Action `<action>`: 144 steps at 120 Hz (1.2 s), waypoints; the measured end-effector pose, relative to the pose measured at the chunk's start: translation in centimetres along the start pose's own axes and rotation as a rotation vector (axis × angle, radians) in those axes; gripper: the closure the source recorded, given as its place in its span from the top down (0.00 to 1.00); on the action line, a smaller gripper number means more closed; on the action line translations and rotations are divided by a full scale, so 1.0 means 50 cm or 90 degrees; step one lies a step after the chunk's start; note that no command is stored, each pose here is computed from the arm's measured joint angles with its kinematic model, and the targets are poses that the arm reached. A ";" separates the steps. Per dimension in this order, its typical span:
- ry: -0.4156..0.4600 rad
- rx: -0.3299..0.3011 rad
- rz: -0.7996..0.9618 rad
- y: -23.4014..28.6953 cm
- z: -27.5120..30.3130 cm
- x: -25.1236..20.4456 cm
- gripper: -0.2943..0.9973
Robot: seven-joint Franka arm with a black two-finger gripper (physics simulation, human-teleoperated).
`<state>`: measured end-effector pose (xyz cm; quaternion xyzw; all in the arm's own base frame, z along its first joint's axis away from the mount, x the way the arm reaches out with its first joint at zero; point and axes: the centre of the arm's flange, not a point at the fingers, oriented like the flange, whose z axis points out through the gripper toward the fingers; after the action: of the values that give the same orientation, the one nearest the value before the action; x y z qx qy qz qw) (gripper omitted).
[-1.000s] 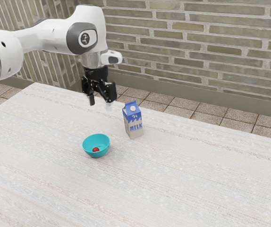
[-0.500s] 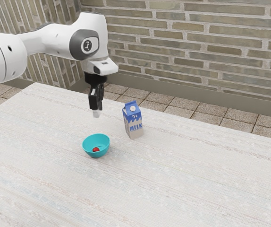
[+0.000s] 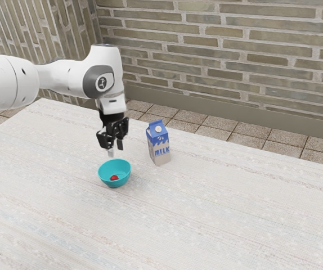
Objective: Take strawberry from the bowl
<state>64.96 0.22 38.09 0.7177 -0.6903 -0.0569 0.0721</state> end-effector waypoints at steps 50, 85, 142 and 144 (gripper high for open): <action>0.003 0.016 0.060 -0.033 0.128 -0.062 0.45; 0.002 0.009 0.082 -0.042 0.165 -0.074 0.44; 0.005 -0.013 0.100 -0.048 0.213 -0.069 0.44; 0.005 -0.014 0.100 -0.048 0.215 -0.069 0.44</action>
<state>65.22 3.51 27.01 0.6607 -0.7435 -0.0558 0.0870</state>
